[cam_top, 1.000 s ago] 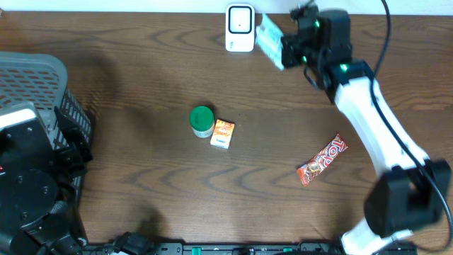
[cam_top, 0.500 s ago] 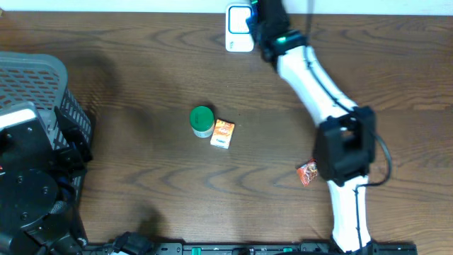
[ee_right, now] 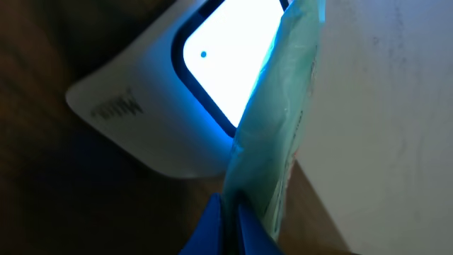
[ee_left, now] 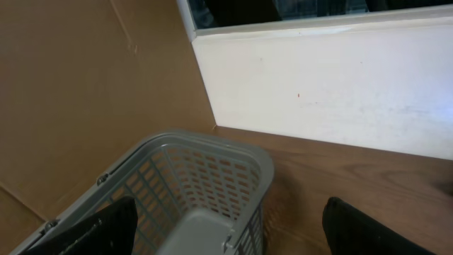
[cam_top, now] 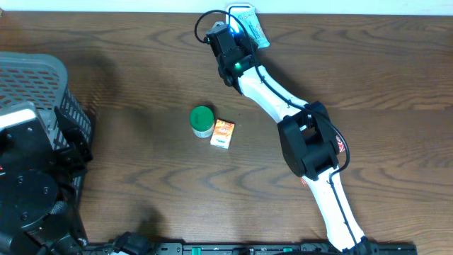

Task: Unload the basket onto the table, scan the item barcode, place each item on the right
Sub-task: 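Lift the wipes pack and hold its barcode under the scanner, then carry the wipes pack right and drop it at the table's right edge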

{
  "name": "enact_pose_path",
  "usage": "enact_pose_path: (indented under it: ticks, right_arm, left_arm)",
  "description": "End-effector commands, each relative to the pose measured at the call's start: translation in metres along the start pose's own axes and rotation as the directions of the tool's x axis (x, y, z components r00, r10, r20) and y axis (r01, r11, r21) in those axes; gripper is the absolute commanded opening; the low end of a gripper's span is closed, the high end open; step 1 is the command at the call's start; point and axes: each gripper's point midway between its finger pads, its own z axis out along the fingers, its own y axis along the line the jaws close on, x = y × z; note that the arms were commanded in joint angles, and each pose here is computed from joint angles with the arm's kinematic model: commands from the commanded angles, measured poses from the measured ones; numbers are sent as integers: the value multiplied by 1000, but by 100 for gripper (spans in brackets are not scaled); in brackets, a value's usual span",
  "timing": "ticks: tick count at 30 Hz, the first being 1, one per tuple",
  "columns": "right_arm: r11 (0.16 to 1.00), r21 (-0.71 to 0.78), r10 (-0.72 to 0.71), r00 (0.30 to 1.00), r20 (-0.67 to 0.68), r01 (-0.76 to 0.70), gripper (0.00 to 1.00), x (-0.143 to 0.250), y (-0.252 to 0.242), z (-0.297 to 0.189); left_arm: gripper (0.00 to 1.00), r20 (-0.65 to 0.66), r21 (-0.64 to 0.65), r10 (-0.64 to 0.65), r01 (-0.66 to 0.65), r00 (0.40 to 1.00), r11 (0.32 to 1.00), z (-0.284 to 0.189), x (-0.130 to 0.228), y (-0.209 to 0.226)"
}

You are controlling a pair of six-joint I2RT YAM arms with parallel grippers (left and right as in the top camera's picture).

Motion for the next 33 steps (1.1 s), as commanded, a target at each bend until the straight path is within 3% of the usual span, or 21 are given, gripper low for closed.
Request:
enact_pose_path:
  ticks: [1, 8, 13, 18, 20, 21, 23, 24, 25, 26, 27, 29, 30, 31, 33]
  right_arm:
    - [994, 20, -103, 994, -21, 104, 1, -1, -5, -8]
    - [996, 28, -83, 996, -13, 84, 1, -5, -9, -14]
    - [997, 73, 0, 997, -71, 5, 1, 7, -71, -55]
    - [988, 66, 155, 947, -283, -142, 1, 87, -134, -100]
    - [964, 100, 264, 891, -368, -245, 1, 128, -160, -115]
    - [933, 137, 358, 831, -427, -332, 1, 160, -178, -125]
    - [892, 77, 425, 770, -476, -445, 1, 185, -181, -130]
    - [860, -10, 442, 755, -485, -510, 7, 186, -174, -131]
    - [799, -131, 463, 740, -487, -587, 30, 181, -162, -130]
    - [722, -268, 472, 738, -483, -637, 47, 170, -148, -130]
    - [611, -427, 483, 742, -465, -666, 74, 156, -134, -131]
    - [488, -511, 536, 705, -464, -708, 90, 146, -124, -114]
    - [465, -506, 546, 685, -482, -727, 96, 148, -120, -104]
    - [442, -506, 540, 670, -509, -740, 99, 151, -109, -91]
    - [452, -546, 485, 708, -513, -705, 99, 154, -87, -76]
  left_arm:
    - [84, -4, -13, 0, 0, 1000, 1000, 1, 1, 1]
    - [84, -4, -13, 0, 0, 1000, 1000, 1, 1, 1]
    - [84, -4, -13, 0, 0, 1000, 1000, 1, 1, 1]
    - [84, -4, -13, 0, 0, 1000, 1000, 1, 1, 1]
    - [84, -4, -13, 0, 0, 1000, 1000, 1, 1, 1]
    - [84, -4, -13, 0, 0, 1000, 1000, 1, 1, 1]
    - [84, -4, -13, 0, 0, 1000, 1000, 1, 1, 1]
    - [84, -4, -13, 0, 0, 1000, 1000, 1, 1, 1]
    - [84, -4, -13, 0, 0, 1000, 1000, 1, 1, 1]
    - [84, -4, -13, 0, 0, 1000, 1000, 1, 1, 1]
    - [84, -4, -13, 0, 0, 1000, 1000, 1, 1, 1]
    - [84, -4, -13, 0, 0, 1000, 1000, 1, 1, 1]
    - [84, -4, -13, 0, 0, 1000, 1000, 1, 1, 1]
    - [84, -4, -13, 0, 0, 1000, 1000, 1, 1, 1]
    - [84, -4, -13, 0, 0, 1000, 1000, 1, 1, 1]
